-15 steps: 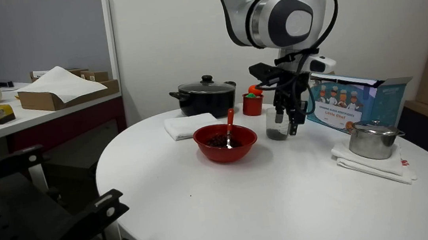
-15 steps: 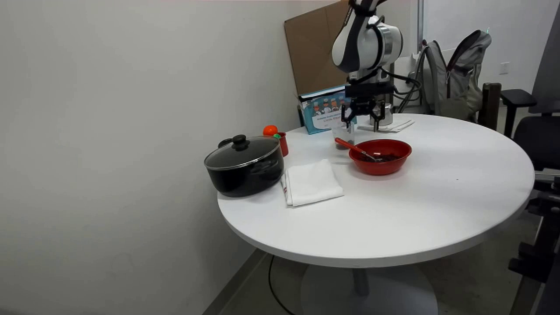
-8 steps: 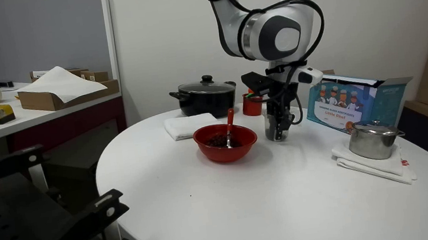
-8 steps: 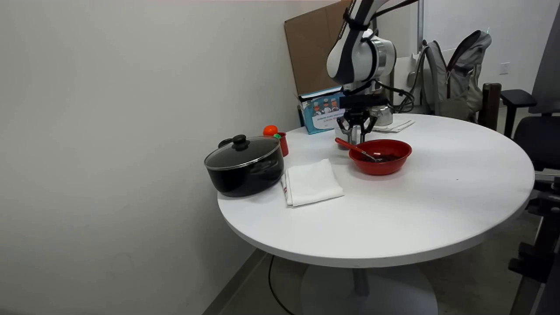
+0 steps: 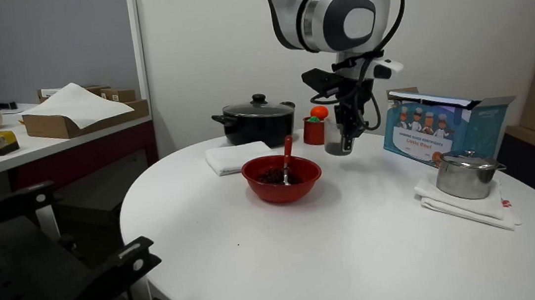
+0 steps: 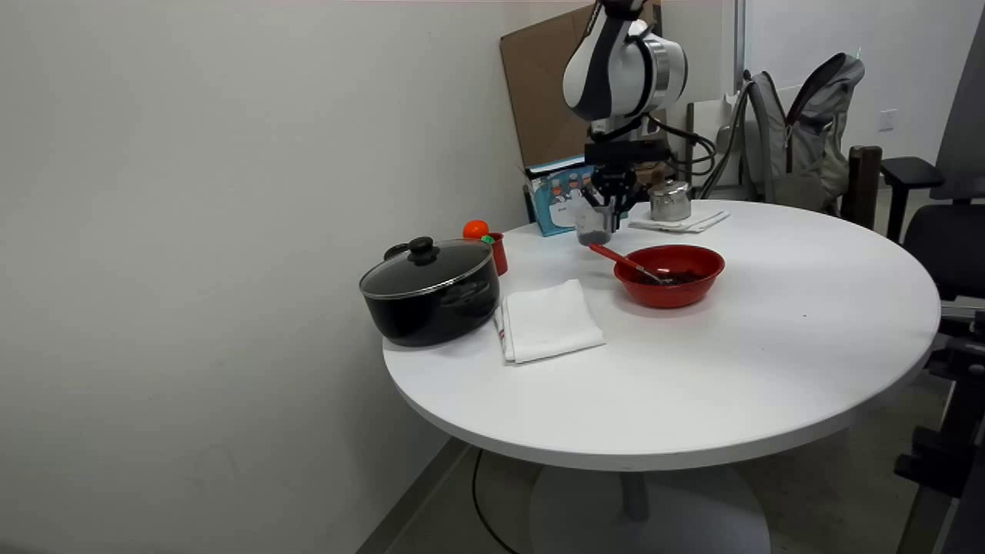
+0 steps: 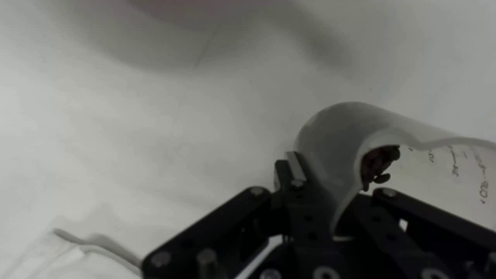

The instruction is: Pick up the clear jug and move it to the left side of the table

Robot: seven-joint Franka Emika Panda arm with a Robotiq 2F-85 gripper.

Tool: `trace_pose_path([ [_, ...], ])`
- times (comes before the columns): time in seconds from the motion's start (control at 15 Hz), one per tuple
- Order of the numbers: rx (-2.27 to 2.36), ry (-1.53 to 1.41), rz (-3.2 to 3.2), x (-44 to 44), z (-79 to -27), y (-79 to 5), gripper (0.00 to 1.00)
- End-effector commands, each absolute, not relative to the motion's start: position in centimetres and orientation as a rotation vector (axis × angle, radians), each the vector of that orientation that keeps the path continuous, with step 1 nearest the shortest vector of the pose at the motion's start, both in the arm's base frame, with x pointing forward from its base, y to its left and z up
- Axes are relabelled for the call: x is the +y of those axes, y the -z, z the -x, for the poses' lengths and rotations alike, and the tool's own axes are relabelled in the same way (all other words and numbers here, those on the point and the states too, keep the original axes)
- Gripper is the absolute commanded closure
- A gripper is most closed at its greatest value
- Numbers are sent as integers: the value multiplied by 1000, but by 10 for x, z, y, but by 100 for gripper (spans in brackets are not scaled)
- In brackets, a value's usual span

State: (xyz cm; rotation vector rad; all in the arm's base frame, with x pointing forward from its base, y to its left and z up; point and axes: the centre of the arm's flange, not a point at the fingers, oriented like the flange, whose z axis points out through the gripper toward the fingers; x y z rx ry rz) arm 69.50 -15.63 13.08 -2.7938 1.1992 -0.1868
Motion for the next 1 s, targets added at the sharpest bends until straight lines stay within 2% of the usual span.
trace_pose_path([
  [0.0, 1161, 149, 2792, -166, -676, -174, 93],
  [0.47, 740, -275, 2915, -195, -630, -240, 94],
  [0.93, 247, -511, 3098, -227, -569, -370, 94],
])
